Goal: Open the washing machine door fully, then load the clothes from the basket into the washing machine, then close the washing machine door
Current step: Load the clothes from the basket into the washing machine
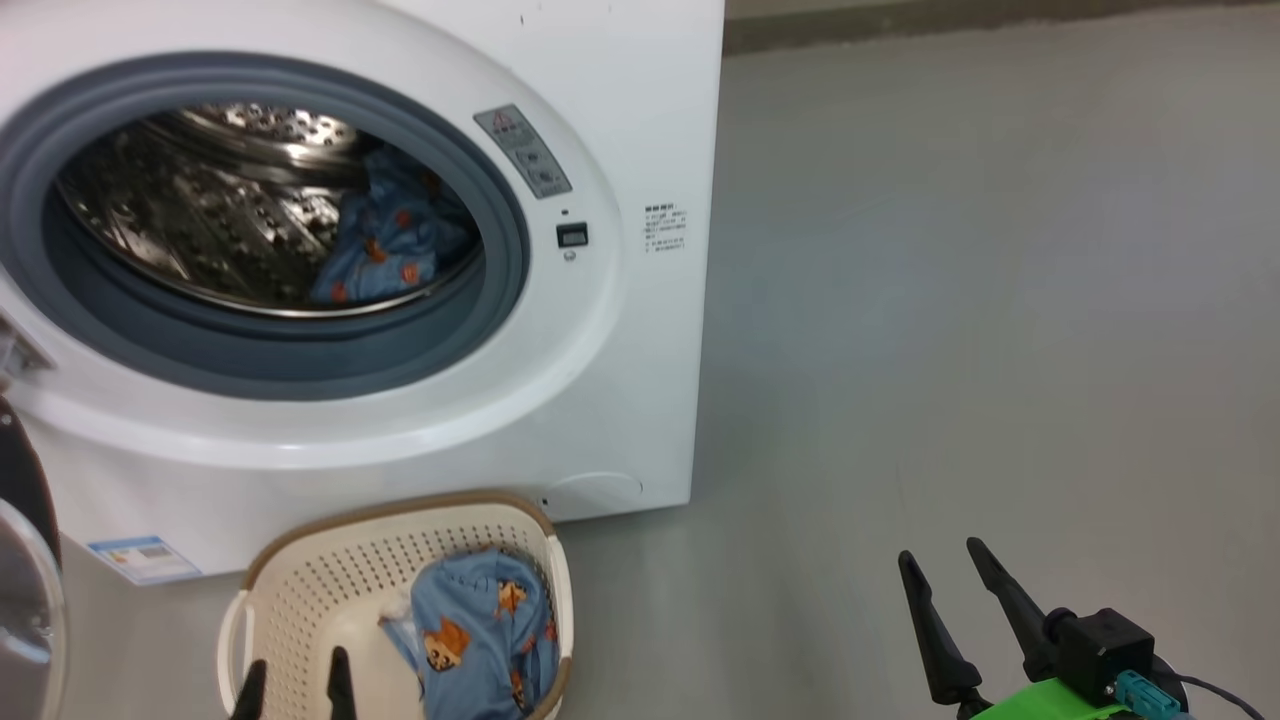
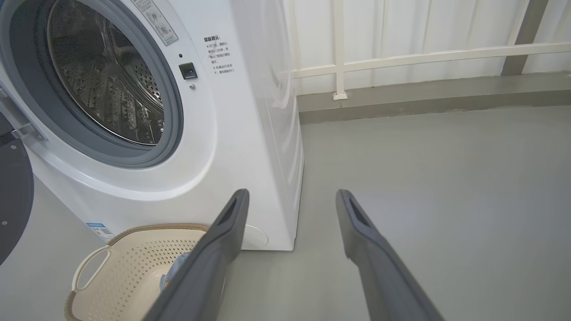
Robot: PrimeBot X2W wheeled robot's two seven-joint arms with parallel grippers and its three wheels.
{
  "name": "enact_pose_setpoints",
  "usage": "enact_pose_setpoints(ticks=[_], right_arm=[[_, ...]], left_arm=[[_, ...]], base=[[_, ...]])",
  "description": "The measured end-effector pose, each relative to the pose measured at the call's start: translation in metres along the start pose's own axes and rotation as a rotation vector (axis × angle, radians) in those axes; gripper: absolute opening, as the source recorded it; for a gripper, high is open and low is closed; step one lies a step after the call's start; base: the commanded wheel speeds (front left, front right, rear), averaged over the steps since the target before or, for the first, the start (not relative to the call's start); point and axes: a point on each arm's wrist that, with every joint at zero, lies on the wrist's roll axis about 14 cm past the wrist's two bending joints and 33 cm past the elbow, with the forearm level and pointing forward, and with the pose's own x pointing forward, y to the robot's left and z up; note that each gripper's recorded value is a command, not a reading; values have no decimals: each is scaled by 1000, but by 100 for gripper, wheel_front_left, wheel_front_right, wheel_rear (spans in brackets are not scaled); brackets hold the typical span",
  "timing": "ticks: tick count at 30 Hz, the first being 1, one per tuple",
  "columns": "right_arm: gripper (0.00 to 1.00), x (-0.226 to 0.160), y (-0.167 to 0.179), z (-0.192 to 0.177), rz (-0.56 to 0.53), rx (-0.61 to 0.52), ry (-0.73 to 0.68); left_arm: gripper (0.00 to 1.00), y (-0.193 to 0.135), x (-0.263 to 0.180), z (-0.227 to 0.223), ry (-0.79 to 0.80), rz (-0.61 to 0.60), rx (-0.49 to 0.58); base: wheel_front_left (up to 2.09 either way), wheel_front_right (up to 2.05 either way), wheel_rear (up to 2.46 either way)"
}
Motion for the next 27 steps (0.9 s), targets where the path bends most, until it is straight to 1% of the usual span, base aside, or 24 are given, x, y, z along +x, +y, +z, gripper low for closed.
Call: enact_pose_setpoints(ticks=[4,6,9,17,23,25,27], right_arm=[[100,3,-2,-13,-7,6,40],[100,6,-4,-18,-11,9,57],[100,15,-6,-24,-14,16,71],[100,43,-6,-46,-8,39,122],[100,58,-12,-65,-18,46,165],[100,62,-14,-73,-23,51,183],[100,64,-15,-82,-25,53,204]], left_arm=[[100,-5,3,-20,64,-14,-10],[100,-7,10,-26,85,-19,-32],[100,-10,25,-34,104,-23,-67],[100,-27,67,-66,176,-75,-83],[100,-32,94,-103,255,-86,-88],[100,-33,98,-121,305,-89,-104],[100,-36,102,-140,353,-103,-92]], base=[[0,0,0],[0,0,0],[0,0,0],[0,0,0],[0,0,0],[0,0,0],[0,0,0]])
